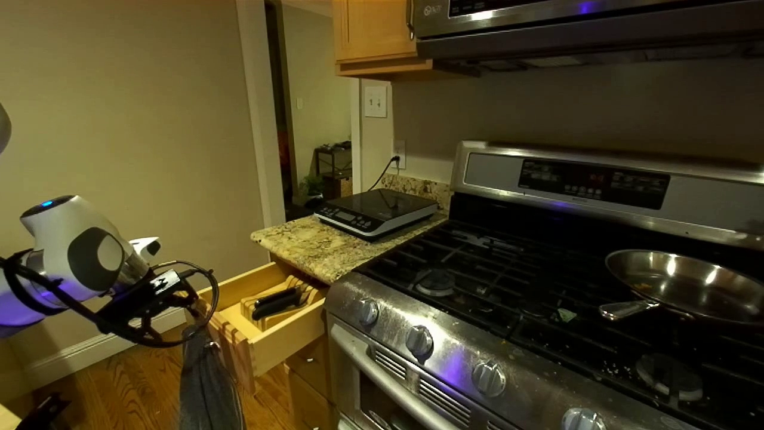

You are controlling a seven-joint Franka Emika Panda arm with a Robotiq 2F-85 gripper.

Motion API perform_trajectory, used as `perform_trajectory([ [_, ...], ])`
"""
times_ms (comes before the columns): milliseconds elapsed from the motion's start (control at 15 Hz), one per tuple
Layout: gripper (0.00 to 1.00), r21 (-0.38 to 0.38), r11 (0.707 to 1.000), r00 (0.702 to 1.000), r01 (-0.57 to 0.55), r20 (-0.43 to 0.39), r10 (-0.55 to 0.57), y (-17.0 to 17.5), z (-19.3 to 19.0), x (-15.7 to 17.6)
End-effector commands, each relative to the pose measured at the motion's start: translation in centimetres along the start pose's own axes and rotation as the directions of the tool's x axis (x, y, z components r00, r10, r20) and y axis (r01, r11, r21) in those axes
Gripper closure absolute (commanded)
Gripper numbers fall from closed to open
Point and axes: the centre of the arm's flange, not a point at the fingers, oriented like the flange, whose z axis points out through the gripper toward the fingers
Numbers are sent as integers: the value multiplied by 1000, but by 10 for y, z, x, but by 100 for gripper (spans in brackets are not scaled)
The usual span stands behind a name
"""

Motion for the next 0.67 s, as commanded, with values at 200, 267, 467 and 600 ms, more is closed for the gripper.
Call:
perform_trajectory([
  [200, 0, 73, 995, 997, 64, -40, -61, 17, -83, 0],
  [267, 0, 92, 994, 997, 64, -42, -60, 20, -90, 1],
  [467, 0, 144, 988, 997, 60, -46, -54, 32, -108, 3],
  [600, 0, 169, 984, 998, 59, -44, -52, 40, -117, 5],
])
